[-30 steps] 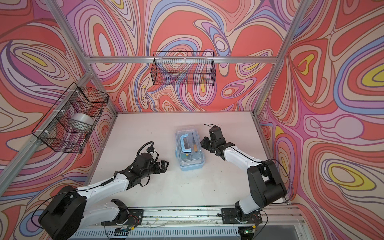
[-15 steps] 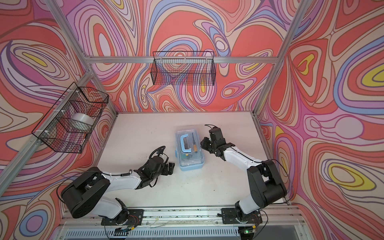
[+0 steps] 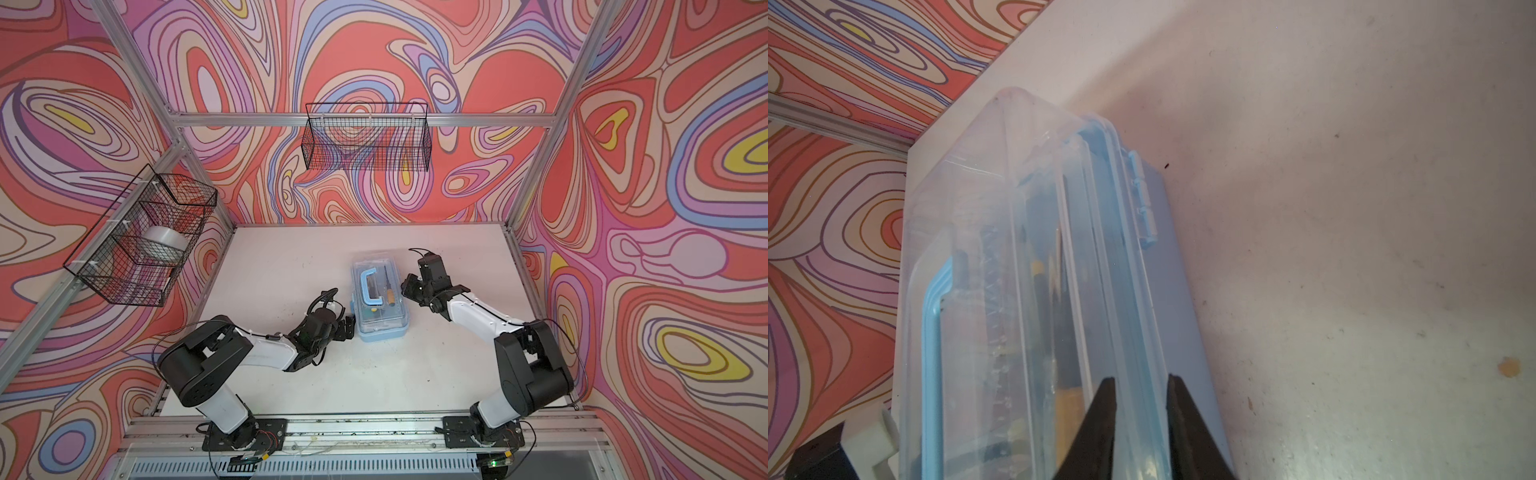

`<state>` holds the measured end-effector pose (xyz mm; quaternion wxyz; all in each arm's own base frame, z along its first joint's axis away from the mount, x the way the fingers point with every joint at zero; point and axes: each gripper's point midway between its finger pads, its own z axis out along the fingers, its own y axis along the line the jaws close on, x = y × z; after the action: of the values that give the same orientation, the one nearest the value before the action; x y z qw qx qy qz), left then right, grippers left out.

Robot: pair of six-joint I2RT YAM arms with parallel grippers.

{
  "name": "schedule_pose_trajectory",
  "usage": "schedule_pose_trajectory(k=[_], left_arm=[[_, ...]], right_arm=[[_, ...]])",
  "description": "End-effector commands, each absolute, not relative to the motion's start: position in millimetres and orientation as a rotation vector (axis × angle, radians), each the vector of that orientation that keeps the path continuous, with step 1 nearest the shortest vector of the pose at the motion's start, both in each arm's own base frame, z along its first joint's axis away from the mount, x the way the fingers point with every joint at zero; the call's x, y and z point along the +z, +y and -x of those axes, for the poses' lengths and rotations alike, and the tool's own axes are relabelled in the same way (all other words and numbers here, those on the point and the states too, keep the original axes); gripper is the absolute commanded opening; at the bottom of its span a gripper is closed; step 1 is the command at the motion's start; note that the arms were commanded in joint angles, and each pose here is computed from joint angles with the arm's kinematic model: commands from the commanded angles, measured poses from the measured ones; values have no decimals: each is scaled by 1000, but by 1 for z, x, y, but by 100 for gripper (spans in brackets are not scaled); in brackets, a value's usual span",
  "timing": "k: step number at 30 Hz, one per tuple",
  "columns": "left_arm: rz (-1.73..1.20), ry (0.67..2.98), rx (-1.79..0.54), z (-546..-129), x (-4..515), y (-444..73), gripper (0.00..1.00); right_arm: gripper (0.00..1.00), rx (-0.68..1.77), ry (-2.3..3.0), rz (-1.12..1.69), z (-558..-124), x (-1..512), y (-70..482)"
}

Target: Pack the tool kit

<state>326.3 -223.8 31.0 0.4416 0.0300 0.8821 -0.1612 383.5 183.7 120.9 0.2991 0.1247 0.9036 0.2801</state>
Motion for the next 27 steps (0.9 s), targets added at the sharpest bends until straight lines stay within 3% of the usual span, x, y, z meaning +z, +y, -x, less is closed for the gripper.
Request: schedule_pose_trajectory(k=[1,12,27], left_arm=[[-54,2216,-378,-326,18,-223,89],[33,2216,-296,-342,10,-219,87],[56,2129,-233,-350,41,-206,86]], right_arm=[[23,807,2385,-273,-386,132,198],[22,831,2386,-253,-388,133,203],[21,850,2387,-241,-388,133,206]])
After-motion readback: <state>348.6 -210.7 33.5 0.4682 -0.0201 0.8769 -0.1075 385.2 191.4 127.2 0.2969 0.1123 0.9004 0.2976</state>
